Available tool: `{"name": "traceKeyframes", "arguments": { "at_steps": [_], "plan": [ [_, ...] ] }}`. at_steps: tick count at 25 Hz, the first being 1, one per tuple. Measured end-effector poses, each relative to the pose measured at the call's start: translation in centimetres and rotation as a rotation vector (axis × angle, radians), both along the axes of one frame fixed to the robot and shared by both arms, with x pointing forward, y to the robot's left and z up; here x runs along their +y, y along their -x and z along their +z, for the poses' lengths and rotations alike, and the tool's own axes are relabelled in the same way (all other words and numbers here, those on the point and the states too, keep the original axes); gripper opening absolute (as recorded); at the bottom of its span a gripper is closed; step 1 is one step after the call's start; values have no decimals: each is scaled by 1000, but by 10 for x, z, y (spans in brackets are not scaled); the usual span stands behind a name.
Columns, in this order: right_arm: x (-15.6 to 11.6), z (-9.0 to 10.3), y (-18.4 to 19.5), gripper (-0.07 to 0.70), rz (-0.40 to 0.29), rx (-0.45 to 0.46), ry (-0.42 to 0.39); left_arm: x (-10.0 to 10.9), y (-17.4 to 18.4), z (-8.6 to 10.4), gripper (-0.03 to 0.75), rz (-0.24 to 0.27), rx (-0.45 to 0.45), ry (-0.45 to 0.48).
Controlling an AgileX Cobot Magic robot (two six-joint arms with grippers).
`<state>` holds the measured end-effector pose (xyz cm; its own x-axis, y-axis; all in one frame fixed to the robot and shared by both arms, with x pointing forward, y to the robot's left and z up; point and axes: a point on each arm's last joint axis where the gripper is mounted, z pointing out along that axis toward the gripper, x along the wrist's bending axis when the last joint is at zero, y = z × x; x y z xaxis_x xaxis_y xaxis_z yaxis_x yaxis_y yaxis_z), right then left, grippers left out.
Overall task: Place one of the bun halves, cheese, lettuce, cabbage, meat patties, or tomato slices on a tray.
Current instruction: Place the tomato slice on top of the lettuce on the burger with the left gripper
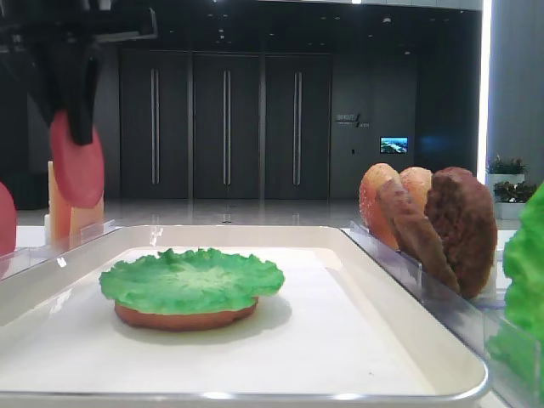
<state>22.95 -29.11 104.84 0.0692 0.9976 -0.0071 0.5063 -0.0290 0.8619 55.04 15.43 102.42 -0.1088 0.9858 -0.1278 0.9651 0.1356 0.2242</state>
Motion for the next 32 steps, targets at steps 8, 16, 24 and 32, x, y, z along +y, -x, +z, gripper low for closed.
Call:
{"name": "traceKeyframes", "arguments": {
  "at_steps": [8,16,24,32],
  "plan": [
    [0,0,0,368,0,0,-1,-10,17,-13,51,-58,47,164],
    [0,0,0,368,0,0,-1,-51,38,-32,51,-202,-33,408],
    [0,0,0,368,0,0,-1,-61,39,-40,51,-242,-41,435],
    [0,0,0,368,0,0,-1,-60,39,-59,51,-270,-19,400]
  ]
}}
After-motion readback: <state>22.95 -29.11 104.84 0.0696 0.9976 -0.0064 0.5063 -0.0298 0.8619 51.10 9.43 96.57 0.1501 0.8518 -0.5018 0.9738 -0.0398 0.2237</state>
